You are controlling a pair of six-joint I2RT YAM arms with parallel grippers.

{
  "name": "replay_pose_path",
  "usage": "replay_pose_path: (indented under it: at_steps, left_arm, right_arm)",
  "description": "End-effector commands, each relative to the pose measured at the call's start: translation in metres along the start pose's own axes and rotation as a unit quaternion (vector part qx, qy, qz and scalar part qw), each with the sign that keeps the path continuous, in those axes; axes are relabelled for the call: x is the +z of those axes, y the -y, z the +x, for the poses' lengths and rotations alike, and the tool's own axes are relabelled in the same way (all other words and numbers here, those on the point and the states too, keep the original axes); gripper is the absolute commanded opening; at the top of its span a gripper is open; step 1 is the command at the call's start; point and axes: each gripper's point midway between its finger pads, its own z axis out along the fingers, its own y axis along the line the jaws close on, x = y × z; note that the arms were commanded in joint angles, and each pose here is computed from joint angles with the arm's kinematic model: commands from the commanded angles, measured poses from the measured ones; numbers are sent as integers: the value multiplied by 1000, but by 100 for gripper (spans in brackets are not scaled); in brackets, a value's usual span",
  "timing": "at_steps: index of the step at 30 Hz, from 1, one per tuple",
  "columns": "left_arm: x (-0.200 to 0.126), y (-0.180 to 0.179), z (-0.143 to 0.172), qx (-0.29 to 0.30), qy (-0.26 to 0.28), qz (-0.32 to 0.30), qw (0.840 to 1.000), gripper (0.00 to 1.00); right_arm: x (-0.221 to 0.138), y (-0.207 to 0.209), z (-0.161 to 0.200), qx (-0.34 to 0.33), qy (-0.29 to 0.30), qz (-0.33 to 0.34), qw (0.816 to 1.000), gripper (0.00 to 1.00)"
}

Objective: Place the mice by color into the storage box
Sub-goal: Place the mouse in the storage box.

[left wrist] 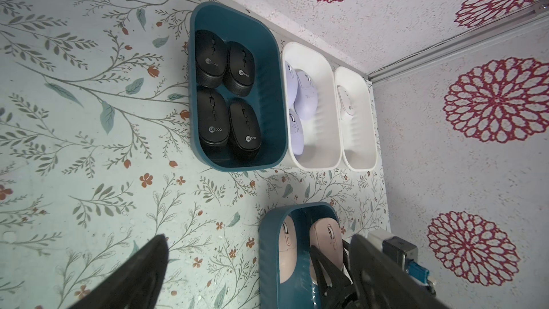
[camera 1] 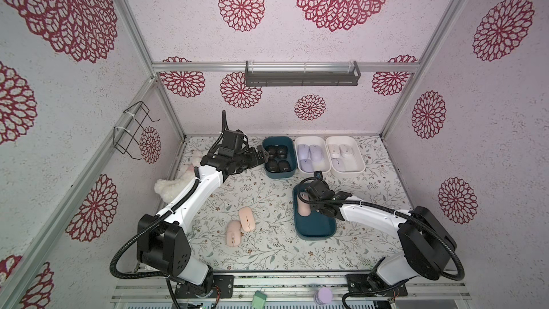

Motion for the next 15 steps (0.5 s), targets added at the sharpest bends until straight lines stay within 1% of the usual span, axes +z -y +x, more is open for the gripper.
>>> replay_pose_path:
  at_steps: [1,7,15]
  left_arm:
    - [-10,5,-12,12,22,-2,1000,97]
    - [-11,6,-12,12,22,0,1000,97]
    - [-11,5,-12,13,23,-2,1000,97]
  right_arm:
    - [-1,2,-19,9,25,20,999,57]
    - [8,-1,-11,2,11,19,1000,57]
    - [13,-6,-5,-7,-1,8,1000,61]
